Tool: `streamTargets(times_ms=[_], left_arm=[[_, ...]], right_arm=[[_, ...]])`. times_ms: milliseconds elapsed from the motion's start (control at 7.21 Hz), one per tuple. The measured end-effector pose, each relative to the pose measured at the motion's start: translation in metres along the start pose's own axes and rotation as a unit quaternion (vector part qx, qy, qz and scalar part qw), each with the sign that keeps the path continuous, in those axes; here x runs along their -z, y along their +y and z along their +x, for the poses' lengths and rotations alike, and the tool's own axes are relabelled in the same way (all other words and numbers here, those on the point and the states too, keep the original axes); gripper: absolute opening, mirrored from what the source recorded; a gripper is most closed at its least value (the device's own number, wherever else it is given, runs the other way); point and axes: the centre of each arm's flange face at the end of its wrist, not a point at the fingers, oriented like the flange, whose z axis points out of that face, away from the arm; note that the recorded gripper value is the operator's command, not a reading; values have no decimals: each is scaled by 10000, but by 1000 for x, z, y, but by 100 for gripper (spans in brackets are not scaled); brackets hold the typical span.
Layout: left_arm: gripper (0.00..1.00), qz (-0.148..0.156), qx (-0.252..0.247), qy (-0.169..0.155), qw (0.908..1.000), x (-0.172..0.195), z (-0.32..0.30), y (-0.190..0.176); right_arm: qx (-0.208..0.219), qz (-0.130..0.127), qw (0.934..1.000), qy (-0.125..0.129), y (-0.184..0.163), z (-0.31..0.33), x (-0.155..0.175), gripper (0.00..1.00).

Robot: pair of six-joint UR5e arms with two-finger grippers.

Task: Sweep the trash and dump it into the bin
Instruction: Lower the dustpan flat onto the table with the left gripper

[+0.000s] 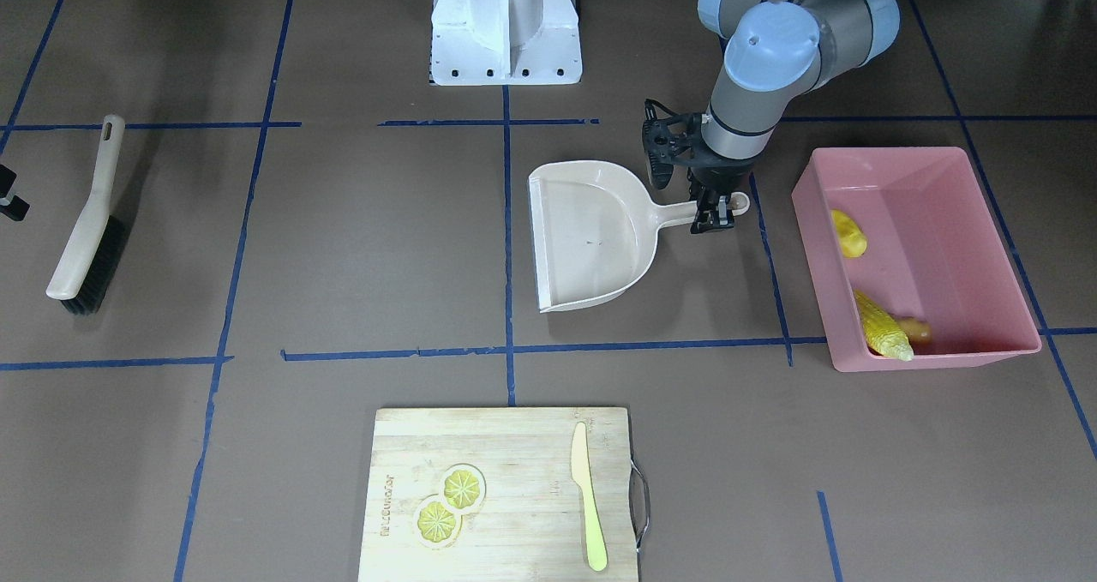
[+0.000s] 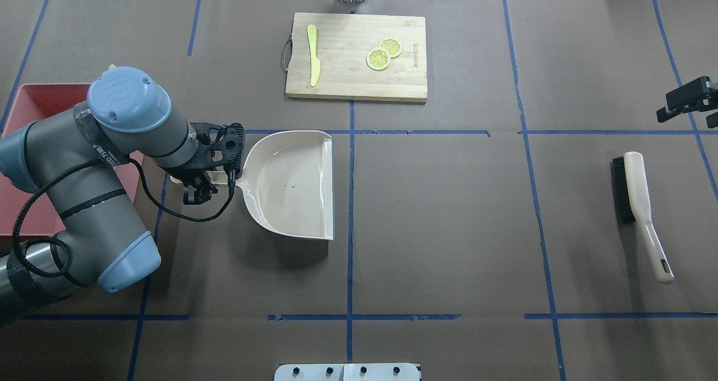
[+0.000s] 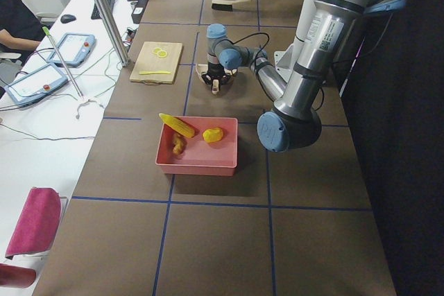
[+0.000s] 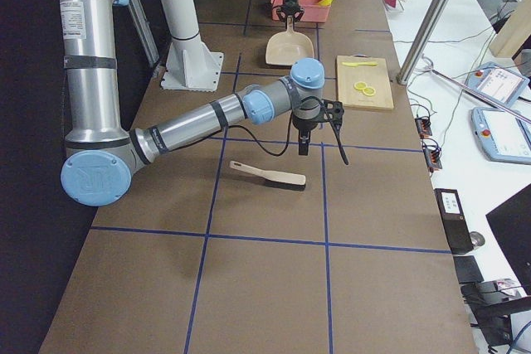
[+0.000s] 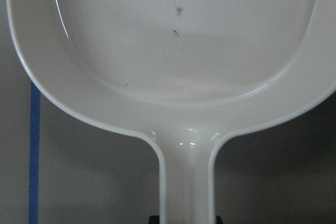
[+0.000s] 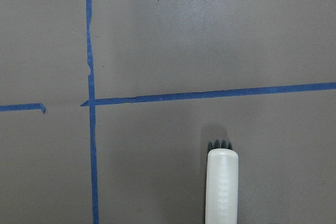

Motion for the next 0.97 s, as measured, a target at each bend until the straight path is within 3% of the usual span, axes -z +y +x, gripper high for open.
streamTargets(times_ms=[694, 833, 972], left_arm=[[0, -59, -316, 143, 9994, -18, 11, -9], [4, -74, -315, 172, 9993, -22, 13, -12], [28, -79, -316, 187, 9993, -23, 14, -14]], right_arm=[[2, -2, 10000, -7, 0, 0, 0, 100], [0, -5, 10000, -7, 0, 0, 0, 100], [0, -7, 10000, -10, 0, 0, 0, 100]])
